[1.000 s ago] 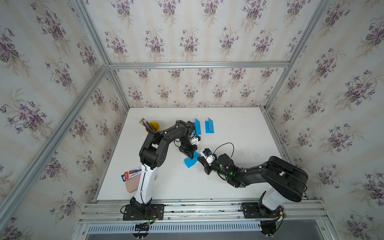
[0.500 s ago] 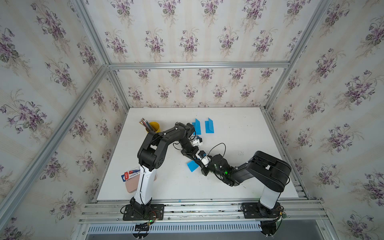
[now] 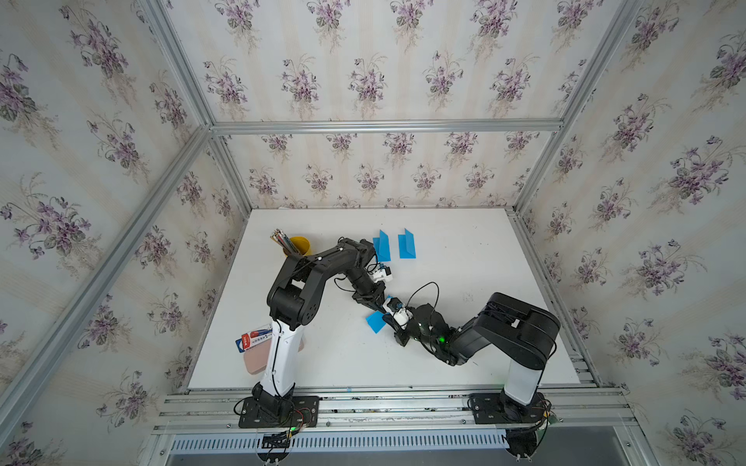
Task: Fold the square paper along the opposite sides
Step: Smooth out the paper at the center of the board.
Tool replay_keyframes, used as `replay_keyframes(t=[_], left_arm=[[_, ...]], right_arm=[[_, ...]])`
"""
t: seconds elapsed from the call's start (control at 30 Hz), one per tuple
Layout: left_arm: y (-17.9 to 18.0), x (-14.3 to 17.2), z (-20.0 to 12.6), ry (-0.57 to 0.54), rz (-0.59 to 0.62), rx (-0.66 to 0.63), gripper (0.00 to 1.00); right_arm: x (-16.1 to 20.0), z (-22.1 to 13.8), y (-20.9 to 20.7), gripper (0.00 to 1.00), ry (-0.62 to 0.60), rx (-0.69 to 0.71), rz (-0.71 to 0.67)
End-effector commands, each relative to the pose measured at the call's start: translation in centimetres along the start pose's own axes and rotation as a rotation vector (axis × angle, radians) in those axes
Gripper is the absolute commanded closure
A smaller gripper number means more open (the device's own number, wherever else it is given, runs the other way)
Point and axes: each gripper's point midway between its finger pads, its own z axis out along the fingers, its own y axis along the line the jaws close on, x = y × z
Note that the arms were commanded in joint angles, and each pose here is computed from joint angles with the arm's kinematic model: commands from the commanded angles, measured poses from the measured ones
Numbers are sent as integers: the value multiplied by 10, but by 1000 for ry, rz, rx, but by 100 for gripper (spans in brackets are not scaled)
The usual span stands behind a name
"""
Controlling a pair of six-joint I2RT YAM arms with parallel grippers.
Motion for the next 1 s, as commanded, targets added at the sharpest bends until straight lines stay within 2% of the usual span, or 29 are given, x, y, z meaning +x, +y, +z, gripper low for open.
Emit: replay_keyframes(t=[0.0, 0.1, 0.2, 0.3, 0.47, 0.7, 0.97], left_arm=[[7, 6, 2, 32, -25, -34, 89], [16, 9, 5, 52, -32, -72, 100], [27, 11, 8, 76, -38, -117, 100], [27, 10, 9, 82, -28, -116, 97], [27, 10, 9, 84, -16, -114, 85], [26, 9, 10, 81, -3, -99, 82], [26, 7, 11, 64, -9, -93, 81]], right_arm=[[-9, -3, -3, 100, -34, 15, -13], [-20, -7, -1, 100, -55, 11, -16], [-30, -13, -2, 100, -75, 16, -26], [-30, -13, -3, 100, -74, 25, -40], [-19, -4, -3, 100, -58, 19, -42], [-3, 8, -8, 100, -14, 47, -69], [32, 1, -13, 100, 100, 118, -91]])
